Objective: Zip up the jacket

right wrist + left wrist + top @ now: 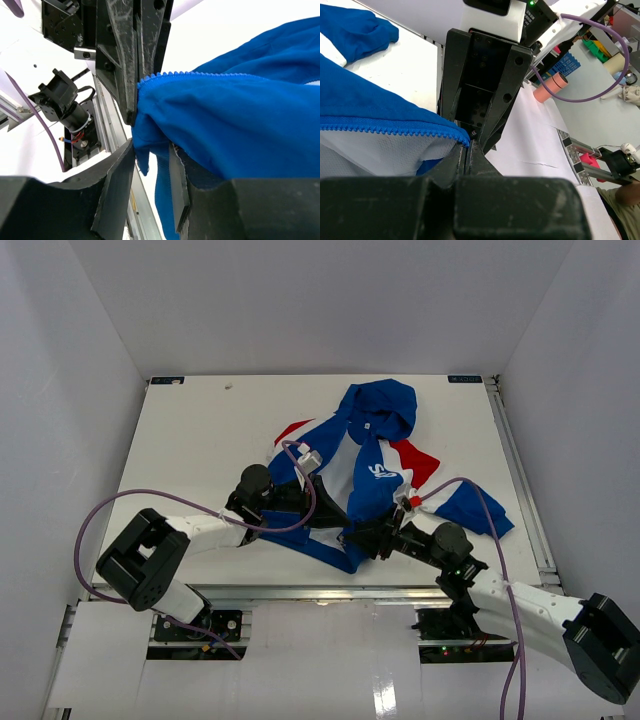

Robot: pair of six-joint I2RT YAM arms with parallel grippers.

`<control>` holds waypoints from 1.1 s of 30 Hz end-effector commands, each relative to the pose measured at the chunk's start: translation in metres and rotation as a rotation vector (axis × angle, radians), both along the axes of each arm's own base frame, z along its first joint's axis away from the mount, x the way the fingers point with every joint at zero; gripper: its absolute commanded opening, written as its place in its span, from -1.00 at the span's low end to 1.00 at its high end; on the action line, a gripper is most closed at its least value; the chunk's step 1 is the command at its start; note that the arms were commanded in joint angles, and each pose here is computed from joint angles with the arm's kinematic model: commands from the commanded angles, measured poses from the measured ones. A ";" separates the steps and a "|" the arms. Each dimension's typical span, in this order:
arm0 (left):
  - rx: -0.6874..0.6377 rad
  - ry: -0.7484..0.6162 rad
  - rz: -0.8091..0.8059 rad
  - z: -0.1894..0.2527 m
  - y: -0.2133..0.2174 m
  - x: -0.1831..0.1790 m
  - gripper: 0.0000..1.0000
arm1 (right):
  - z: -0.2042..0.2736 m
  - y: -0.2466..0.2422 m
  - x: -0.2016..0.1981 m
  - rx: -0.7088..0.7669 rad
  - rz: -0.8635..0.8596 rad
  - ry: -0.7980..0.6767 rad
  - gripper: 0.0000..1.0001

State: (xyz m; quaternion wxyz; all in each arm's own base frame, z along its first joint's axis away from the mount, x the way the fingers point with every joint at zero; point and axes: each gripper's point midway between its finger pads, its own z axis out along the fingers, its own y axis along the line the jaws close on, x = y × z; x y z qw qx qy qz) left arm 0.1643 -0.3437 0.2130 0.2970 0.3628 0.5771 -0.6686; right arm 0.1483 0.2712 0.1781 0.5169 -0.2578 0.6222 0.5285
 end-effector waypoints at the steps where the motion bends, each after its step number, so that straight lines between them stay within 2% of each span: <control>1: -0.033 -0.043 -0.029 0.010 0.001 -0.006 -1.00 | 0.010 0.002 0.001 0.025 0.011 -0.036 -0.21; 4: -0.033 -0.042 -0.031 0.010 0.001 -0.007 -1.00 | 0.009 0.002 0.000 0.025 0.012 -0.037 -0.21; 7: -0.032 -0.040 -0.032 0.010 0.001 -0.007 -1.00 | 0.011 0.001 0.001 0.032 0.003 -0.042 -0.31; 9: -0.031 -0.040 -0.031 0.009 0.002 -0.007 -1.00 | 0.011 0.000 0.001 0.030 0.004 -0.043 -0.65; 11: -0.030 -0.039 -0.028 0.007 0.002 -0.007 -1.00 | 0.011 0.000 0.000 0.034 0.002 -0.044 -0.83; 18: -0.026 -0.034 -0.013 0.006 0.002 -0.004 -0.99 | 0.012 -0.001 -0.001 0.042 0.005 -0.054 -0.84; 21: -0.008 -0.018 0.033 0.005 0.004 0.006 -0.38 | 0.014 0.000 -0.002 0.043 0.014 -0.063 -0.84; 25: 0.079 0.007 0.160 0.003 0.014 0.028 0.01 | 0.014 0.000 -0.002 0.041 0.015 -0.068 -0.85; 28: 0.206 -0.082 0.351 -0.008 0.025 0.057 0.08 | 0.013 -0.001 -0.002 0.040 0.011 -0.069 -0.85; 33: 0.445 -0.023 0.636 -0.038 0.061 0.090 0.06 | 0.012 -0.005 0.002 0.043 -0.025 -0.065 -0.85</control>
